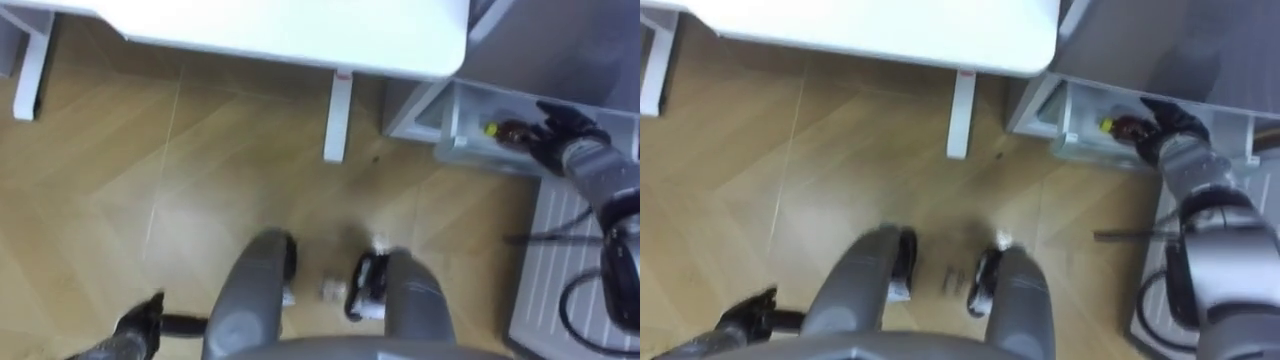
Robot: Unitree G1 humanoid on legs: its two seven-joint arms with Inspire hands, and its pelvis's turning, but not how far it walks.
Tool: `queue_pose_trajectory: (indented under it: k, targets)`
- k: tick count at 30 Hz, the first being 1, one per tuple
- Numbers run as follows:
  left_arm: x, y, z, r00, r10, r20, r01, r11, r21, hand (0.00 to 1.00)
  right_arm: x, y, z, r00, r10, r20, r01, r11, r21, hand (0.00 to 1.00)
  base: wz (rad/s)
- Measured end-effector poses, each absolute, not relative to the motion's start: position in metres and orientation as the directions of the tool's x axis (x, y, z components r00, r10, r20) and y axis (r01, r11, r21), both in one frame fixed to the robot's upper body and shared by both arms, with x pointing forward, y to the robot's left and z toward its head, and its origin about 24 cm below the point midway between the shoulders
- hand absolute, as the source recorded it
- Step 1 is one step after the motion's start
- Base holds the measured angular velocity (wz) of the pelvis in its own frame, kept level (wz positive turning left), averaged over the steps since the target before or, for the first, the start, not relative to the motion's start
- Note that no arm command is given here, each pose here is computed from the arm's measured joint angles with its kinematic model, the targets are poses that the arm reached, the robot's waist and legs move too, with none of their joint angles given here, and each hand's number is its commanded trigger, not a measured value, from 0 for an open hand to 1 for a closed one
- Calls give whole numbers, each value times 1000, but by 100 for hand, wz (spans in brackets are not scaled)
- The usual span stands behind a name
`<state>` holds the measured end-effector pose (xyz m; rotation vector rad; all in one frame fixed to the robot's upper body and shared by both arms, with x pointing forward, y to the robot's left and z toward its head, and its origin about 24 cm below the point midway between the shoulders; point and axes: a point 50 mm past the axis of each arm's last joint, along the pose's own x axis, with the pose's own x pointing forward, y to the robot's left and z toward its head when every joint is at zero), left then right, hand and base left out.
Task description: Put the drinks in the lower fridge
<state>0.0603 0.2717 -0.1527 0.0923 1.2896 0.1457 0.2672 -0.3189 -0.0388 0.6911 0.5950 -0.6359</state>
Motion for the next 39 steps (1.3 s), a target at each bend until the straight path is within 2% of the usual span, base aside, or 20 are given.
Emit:
queue_pose_trajectory:
  k: [8, 11, 13, 17, 19, 23, 28, 31, 39]
  targets:
    - [43, 274, -153, 244, 146, -959, -104, 987, 124, 0, 217, -322, -73, 633, -281, -721, 702, 601, 382, 0, 0]
    - [23, 277, -154, 218, 164, -962, -168, 977, 129, 0, 186, -316, -89, 654, -232, -720, 679, 600, 424, 0, 4]
    - [10, 276, -154, 200, 177, -964, -195, 971, 138, 0, 152, -310, -107, 635, -239, -734, 722, 521, 455, 0, 11]
    - [-8, 269, -155, 186, 175, -967, -207, 969, 135, 0, 105, -293, -129, 584, -212, -784, 763, 474, 440, 0, -5]
    - [-11, 264, -156, 187, 168, -968, -199, 971, 131, 0, 77, -285, -138, 544, -186, -818, 769, 501, 397, 0, 8]
    - [-12, 255, -159, 187, 173, -967, -197, 971, 135, 0, 53, -271, -149, 487, -135, -863, 744, 581, 330, 0, 0]
    - [-11, 252, -160, 190, 190, -963, -203, 967, 151, 0, 26, -261, -157, 348, -41, -937, 556, 813, 171, 0, -5]
    - [-10, 250, -160, 185, 186, -965, -197, 969, 149, 0, 18, -260, -159, 284, -23, -958, 436, 894, 107, 0, 0]
    - [2, 251, -160, 216, 224, -950, -219, 960, 176, 0, 11, -254, -164, 220, -35, -975, 430, 901, 64, 0, 7]
